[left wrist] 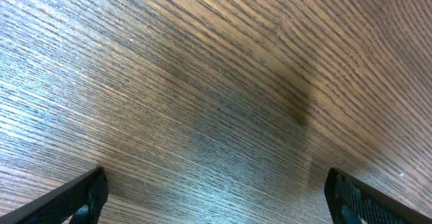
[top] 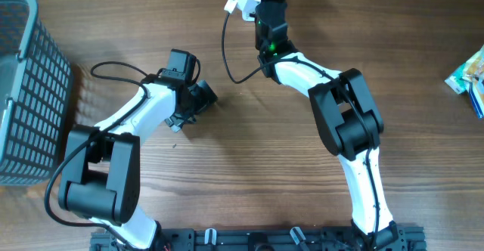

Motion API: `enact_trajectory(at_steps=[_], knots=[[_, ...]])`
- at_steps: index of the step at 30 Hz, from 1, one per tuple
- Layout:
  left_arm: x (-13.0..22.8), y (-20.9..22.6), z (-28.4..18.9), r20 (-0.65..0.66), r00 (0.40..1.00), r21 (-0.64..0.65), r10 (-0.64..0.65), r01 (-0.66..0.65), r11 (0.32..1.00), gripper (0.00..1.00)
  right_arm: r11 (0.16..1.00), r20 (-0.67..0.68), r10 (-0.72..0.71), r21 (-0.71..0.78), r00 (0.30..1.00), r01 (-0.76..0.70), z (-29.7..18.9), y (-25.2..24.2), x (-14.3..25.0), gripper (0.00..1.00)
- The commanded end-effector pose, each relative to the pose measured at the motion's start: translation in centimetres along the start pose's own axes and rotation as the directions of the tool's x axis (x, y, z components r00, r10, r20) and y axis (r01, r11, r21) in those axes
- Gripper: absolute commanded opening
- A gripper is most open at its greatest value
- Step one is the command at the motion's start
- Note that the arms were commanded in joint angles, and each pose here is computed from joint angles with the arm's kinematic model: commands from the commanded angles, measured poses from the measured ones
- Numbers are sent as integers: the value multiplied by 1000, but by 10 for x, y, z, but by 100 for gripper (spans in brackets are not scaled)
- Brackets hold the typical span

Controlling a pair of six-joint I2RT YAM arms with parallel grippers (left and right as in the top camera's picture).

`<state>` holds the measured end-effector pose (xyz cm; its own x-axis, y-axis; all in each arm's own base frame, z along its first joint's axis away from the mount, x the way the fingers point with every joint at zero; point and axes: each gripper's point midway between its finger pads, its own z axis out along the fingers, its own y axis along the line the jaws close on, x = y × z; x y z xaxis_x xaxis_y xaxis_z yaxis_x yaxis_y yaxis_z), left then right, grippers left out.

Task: Scan the item barcode
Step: 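Release the left gripper and raise the bag with the right gripper toward the scanner, then carry the candy bag with the right gripper to the right edge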

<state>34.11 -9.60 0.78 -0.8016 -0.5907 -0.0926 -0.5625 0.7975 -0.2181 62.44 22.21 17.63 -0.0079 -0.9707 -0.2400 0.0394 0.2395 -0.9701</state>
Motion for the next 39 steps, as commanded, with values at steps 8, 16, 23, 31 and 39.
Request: enact_trajectory(at_steps=[8,16,23,31,39], knots=[[-3,6,1,14,1000,-18,6,-5,1000,100,998,10,-51,-22,999,52,6,29,4,4],[-3,6,1,13,1000,-18,6,-5,1000,100,946,-593,234,322,771,-39,4,-51,229,4],[-3,6,1,13,1000,-18,6,-5,1000,100,867,-869,439,477,229,145,-88,-77,432,4],[-3,6,1,13,1000,-18,6,-5,1000,100,859,-889,453,416,-63,298,-163,-96,530,4],[-3,6,1,14,1000,-18,6,-5,1000,100,915,-929,347,306,-127,264,-192,-68,568,67]])
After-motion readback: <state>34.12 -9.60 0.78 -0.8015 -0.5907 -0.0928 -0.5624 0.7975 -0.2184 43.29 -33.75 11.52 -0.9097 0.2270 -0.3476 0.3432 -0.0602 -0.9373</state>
